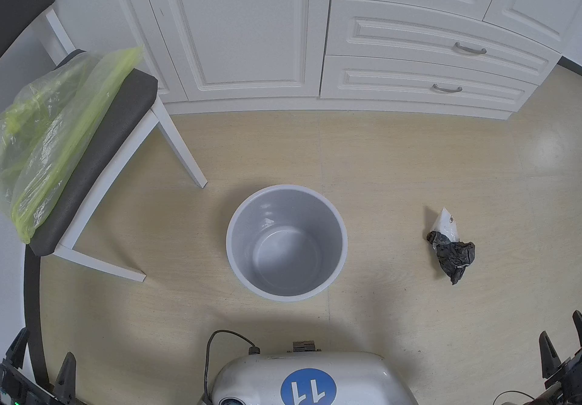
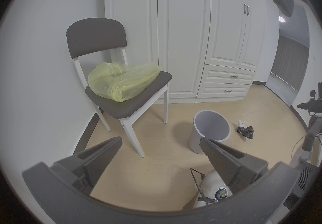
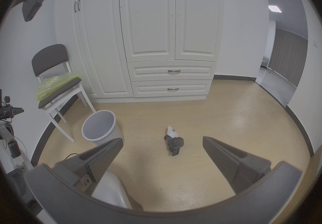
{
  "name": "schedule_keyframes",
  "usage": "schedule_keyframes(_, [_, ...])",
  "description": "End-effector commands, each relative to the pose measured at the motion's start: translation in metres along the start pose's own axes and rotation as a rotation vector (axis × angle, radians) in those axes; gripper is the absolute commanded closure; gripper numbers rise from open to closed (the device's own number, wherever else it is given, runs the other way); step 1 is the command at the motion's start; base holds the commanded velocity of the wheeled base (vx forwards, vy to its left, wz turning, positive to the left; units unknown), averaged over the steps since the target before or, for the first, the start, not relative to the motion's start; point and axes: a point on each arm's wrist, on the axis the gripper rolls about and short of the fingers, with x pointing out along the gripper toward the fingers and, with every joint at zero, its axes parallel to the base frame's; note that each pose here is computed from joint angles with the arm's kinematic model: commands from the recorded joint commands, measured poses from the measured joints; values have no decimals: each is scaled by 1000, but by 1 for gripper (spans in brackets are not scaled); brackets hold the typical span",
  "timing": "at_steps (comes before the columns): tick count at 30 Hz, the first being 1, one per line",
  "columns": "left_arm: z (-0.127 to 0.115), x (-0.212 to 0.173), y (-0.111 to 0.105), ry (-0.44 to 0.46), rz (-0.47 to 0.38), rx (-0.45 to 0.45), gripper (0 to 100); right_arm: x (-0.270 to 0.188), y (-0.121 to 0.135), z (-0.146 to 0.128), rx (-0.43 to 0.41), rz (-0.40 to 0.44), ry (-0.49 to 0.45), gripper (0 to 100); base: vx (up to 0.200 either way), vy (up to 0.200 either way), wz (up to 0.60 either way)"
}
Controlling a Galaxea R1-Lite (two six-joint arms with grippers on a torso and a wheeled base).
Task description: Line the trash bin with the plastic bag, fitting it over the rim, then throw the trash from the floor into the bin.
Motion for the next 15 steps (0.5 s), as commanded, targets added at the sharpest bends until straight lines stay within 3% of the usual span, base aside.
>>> schedule_keyframes(1, [-5, 0, 0, 1, 0, 0, 0, 0, 0, -5, 3, -2, 2, 0, 0, 0, 0])
schedule_keyframes(15, [-5, 0, 0, 1, 0, 0, 0, 0, 0, -5, 7, -2, 0, 0, 0, 0, 0])
